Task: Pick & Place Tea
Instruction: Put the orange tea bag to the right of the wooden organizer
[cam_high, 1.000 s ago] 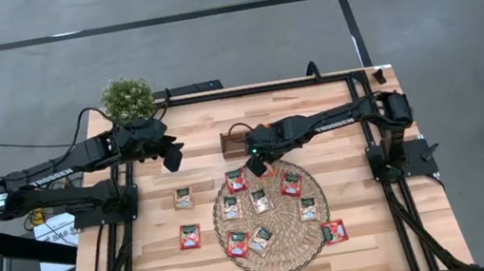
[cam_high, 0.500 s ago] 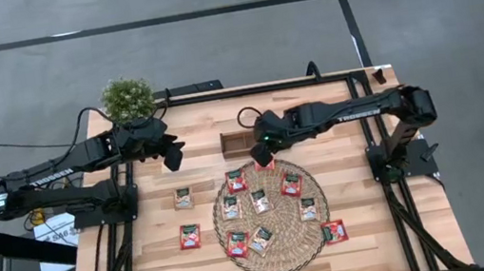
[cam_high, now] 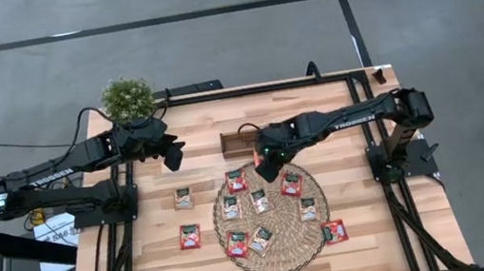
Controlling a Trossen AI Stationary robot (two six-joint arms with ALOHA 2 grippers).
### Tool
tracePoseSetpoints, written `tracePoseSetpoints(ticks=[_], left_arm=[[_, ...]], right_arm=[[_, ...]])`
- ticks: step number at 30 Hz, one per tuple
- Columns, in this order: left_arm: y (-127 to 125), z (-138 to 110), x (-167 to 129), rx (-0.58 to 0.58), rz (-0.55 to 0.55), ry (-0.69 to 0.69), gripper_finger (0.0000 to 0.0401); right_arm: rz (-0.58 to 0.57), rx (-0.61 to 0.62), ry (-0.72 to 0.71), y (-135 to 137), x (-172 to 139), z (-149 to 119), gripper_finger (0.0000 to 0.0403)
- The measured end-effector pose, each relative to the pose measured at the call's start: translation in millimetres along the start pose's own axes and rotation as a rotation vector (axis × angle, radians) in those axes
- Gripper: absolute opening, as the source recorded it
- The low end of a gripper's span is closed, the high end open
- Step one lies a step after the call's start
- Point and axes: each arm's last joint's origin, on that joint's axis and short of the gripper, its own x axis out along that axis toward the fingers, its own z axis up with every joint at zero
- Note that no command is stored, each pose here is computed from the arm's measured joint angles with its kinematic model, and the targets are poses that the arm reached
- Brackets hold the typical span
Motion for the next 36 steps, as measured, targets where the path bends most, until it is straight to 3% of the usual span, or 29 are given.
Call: tracePoseSetpoints(ticks=[6, 11, 18, 36], left_arm=[[0, 0, 0, 0.005, 0.000, -0.001, 0.0161], [0, 0, 0, 0.006, -0.001, 0.000, 0.0161], [0, 0, 0, 0.006, -0.001, 0.000, 0.0161], [0, 0, 0, 0.000, -0.001, 0.000, 0.0161]], right_arm=[[-0.048, 0.050, 0.041, -7, 18, -17, 0.0144], [-0.075, 0.093, 0.008, -15, 34, -26, 0.0175], [-0.005, 0.139, -0.070, -21, 47, -22, 0.0176], [0.069, 0.251, -0.091, -50, 70, -22, 0.0176]])
